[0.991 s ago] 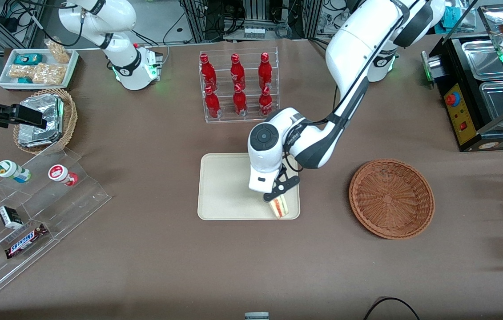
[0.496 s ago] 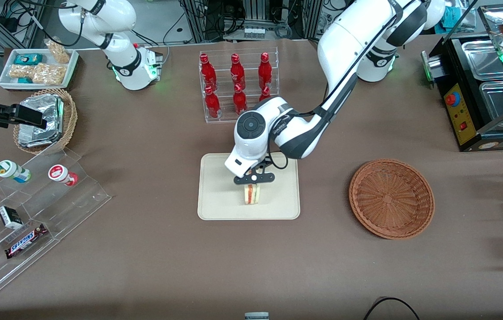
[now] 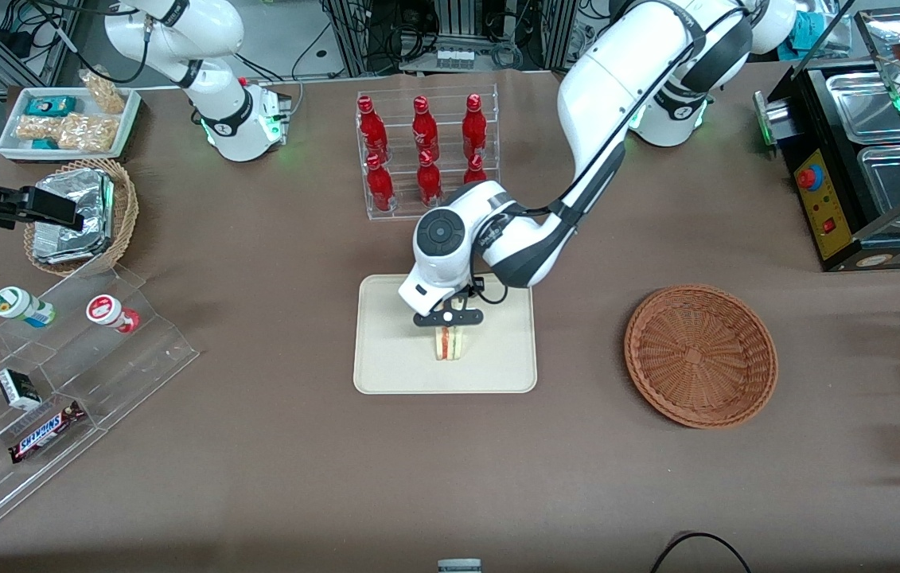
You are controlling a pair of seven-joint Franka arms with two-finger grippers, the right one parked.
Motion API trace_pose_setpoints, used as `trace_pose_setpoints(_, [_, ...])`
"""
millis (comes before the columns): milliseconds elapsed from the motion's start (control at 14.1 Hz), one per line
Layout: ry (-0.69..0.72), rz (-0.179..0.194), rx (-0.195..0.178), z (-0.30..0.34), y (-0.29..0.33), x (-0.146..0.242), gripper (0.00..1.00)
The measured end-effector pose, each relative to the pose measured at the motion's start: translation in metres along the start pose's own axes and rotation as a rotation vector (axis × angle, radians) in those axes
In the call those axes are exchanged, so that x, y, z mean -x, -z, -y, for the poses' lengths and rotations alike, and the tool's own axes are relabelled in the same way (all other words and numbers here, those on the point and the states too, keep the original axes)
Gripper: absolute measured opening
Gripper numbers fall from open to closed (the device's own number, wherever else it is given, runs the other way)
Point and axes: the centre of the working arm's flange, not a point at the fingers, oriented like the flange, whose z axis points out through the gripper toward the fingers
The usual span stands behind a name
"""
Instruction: Place sandwich from basket to tray
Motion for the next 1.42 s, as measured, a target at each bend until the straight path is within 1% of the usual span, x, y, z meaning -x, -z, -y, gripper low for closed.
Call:
trace_pose_setpoints(71, [0.001, -0.003, 0.003, -0.002, 0.002, 0.001, 0.62])
trace_pose_setpoints(212, [0.013, -0.023, 0.019, -0.002, 0.017, -0.006, 0.82])
trace_pose_setpoints(354, [0.057, -0.039, 0.013, 0.017, 0.051, -0.026, 0.99])
trace_pose_setpoints(425, [0.092, -0.04, 0.006, 0.036, 0.076, -0.041, 1.0])
trace_pose_setpoints(496, [0.136, -0.033, 0.006, 0.06, 0.105, -0.055, 1.0])
trace_pose_setpoints(637, [0.214, -0.006, 0.013, 0.116, 0.162, -0.079, 1.0])
trace_pose_setpoints(779, [0.248, 0.019, -0.004, 0.182, 0.205, -0.096, 1.0])
trace_pose_setpoints(850, [0.25, 0.039, -0.009, 0.218, 0.22, -0.103, 1.0])
trace_pose_setpoints(991, [0.241, 0.093, -0.013, 0.303, 0.244, -0.117, 1.0])
trace_pose_setpoints(1133, [0.208, 0.132, -0.007, 0.39, 0.266, -0.124, 1.0])
trace_pose_setpoints(1274, [0.188, 0.154, 0.003, 0.459, 0.288, -0.12, 1.0])
trace_pose_setpoints(1345, [0.192, 0.162, -0.004, 0.483, 0.3, -0.114, 1.0])
trace_pose_setpoints(1416, [0.199, 0.171, -0.029, 0.5, 0.313, -0.104, 1.0])
